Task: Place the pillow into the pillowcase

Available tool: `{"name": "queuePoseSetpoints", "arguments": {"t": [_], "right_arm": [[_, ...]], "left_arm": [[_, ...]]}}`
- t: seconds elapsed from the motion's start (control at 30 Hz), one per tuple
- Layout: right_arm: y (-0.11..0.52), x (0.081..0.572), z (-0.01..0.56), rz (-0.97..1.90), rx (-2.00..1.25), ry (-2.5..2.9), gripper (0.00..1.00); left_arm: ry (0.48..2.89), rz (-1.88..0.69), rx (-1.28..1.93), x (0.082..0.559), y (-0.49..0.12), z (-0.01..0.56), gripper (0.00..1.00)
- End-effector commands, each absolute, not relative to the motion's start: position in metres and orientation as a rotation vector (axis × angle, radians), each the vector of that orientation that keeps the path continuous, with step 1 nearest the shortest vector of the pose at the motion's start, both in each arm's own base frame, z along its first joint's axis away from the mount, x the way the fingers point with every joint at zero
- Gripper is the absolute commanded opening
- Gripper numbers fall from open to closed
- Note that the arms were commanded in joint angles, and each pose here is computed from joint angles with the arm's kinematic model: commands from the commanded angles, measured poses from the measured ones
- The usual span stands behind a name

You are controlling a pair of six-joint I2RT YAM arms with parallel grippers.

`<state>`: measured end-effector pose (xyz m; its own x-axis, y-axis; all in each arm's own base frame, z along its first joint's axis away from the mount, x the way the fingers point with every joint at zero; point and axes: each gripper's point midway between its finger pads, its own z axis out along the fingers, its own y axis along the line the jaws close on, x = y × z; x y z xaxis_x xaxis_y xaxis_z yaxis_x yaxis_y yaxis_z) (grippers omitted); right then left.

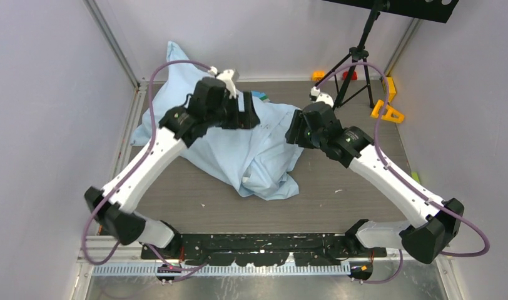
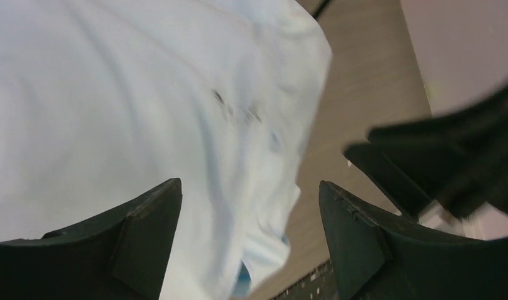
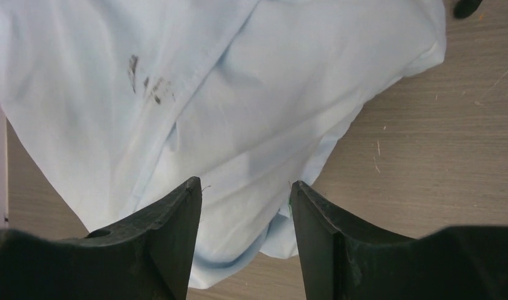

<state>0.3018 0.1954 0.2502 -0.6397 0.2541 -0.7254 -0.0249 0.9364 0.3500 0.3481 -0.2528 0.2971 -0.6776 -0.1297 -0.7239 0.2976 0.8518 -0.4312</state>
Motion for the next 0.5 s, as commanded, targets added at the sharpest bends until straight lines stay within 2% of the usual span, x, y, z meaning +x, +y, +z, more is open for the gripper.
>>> {"name": "queuePoseSetpoints", "arguments": {"t": [0.0, 0.1, 0.2, 0.33, 0.47], "right_arm": [[0.191, 0.28, 0.242, 0.448, 0.133, 2.238, 0.59], [0.18, 0.264, 0.236, 0.456, 0.149, 2.234, 0.59], [0.18, 0.259, 0.228, 0.467, 0.141, 2.247, 0.6], [0.204, 0.252, 0.227, 0.55, 0.068, 2.25, 0.63], [0.23, 0.234, 0.211, 0.514, -0.035, 2.286, 0.64]], "left_arm": [[2.274, -0.55, 0.297, 0.274, -0.249, 0.284, 0.82], [2.328, -0.429, 0.362, 0.24, -0.246, 0.258, 0.81], [2.365, -0.387, 0.384, 0.226, -0.248, 0.233, 0.79], [2.365, -0.355, 0.387, 0.232, -0.257, 0.219, 0.74], [2.356, -0.253, 0.402, 0.248, -0.258, 0.209, 0.67]]}}
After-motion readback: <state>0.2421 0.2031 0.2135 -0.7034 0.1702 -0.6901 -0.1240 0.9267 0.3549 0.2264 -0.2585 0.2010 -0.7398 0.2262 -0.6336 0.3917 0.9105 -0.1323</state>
